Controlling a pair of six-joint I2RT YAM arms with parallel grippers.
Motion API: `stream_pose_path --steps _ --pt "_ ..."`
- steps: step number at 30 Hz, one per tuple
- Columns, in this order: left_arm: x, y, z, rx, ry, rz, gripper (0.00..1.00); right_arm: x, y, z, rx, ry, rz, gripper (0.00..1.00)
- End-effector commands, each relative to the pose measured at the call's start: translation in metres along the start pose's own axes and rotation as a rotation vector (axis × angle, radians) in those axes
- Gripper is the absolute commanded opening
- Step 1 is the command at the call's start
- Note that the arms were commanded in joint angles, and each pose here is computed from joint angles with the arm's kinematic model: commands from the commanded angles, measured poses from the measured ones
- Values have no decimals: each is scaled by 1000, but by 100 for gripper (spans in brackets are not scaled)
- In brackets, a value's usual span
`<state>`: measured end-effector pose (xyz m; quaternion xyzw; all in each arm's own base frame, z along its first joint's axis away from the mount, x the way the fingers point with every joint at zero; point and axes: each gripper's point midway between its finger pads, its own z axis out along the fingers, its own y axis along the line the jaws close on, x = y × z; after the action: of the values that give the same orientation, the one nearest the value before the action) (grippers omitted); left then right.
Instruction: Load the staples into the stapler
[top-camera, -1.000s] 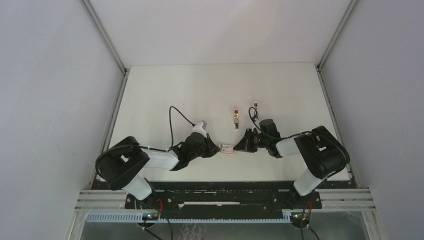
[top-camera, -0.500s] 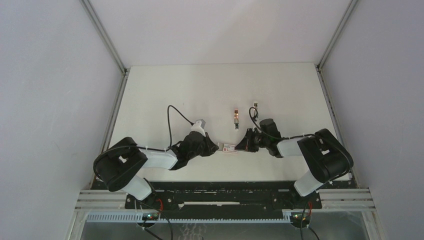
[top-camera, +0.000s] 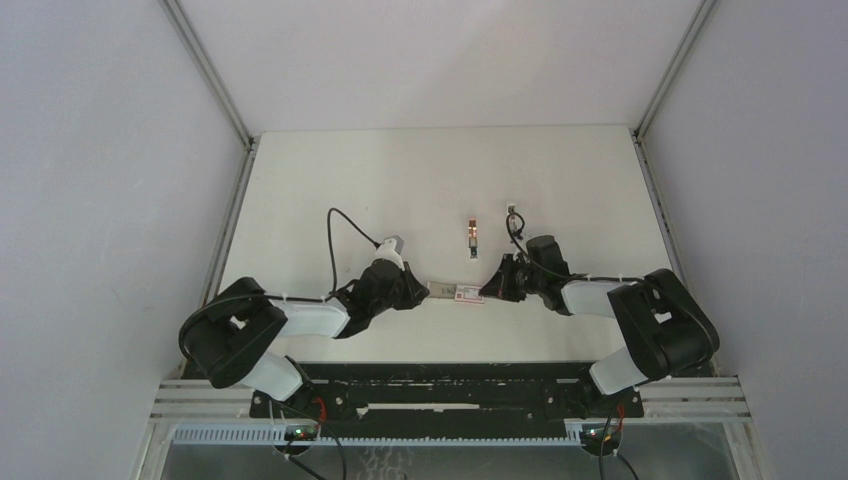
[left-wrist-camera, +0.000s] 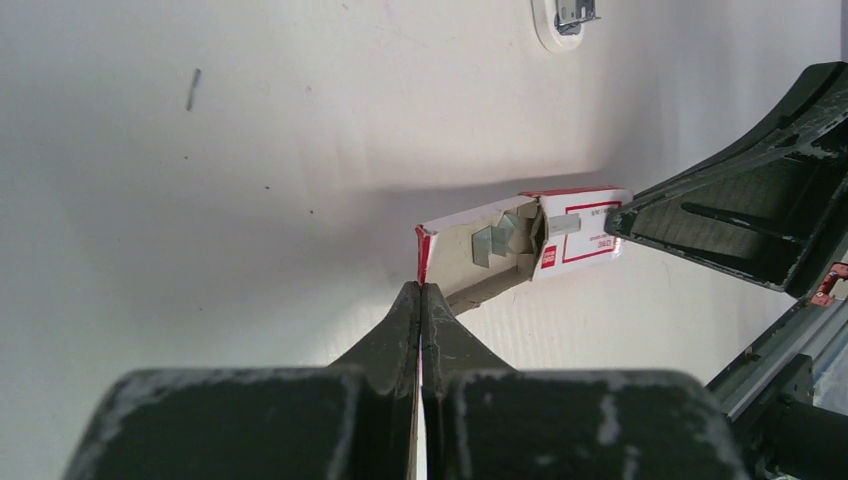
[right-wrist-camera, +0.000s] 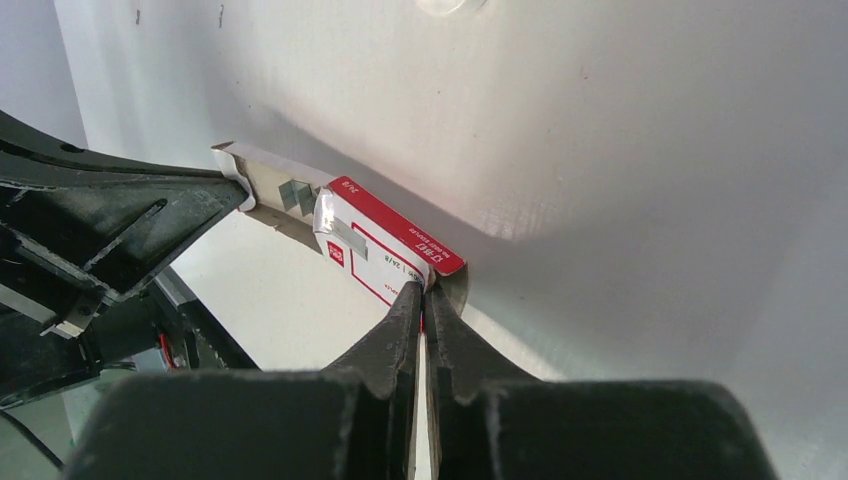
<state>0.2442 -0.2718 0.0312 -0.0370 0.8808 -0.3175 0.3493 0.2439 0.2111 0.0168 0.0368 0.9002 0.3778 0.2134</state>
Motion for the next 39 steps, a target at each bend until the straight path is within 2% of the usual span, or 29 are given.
stream_pose_path --steps 1,11,12,14,16,18,20,25,28,31,35,39 --pt "-3 6 -6 4 -13 28 0 -11 -2 -7 21 -48 -27 0" --pt "-1 10 -10 11 7 43 0 -20 -12 -19 65 -93 -11 1" --pt "1 10 -10 14 13 39 1 -21 -13 -20 70 -98 -10 9" --pt "5 8 -12 29 30 31 8 -23 -13 -24 78 -108 -18 27" --pt "9 5 -15 50 47 22 14 -25 -13 -28 88 -121 -28 41" --pt "12 0 -19 81 60 18 21 -29 -13 -33 110 -140 -40 49" --pt "15 -7 -23 122 70 25 27 -34 -11 -41 128 -165 -56 52" --pt "27 -32 -32 271 126 86 38 -41 4 -57 185 -207 -140 53" --pt "26 -38 -39 320 103 99 40 -40 21 -61 234 -219 -209 52" --pt "15 -29 -47 286 28 122 48 -33 43 -57 237 -206 -263 51" --pt "-6 -5 -56 151 -58 175 60 -27 67 -43 261 -182 -318 48" --pt "-35 13 -72 57 -187 208 67 -20 85 -21 305 -136 -350 44"
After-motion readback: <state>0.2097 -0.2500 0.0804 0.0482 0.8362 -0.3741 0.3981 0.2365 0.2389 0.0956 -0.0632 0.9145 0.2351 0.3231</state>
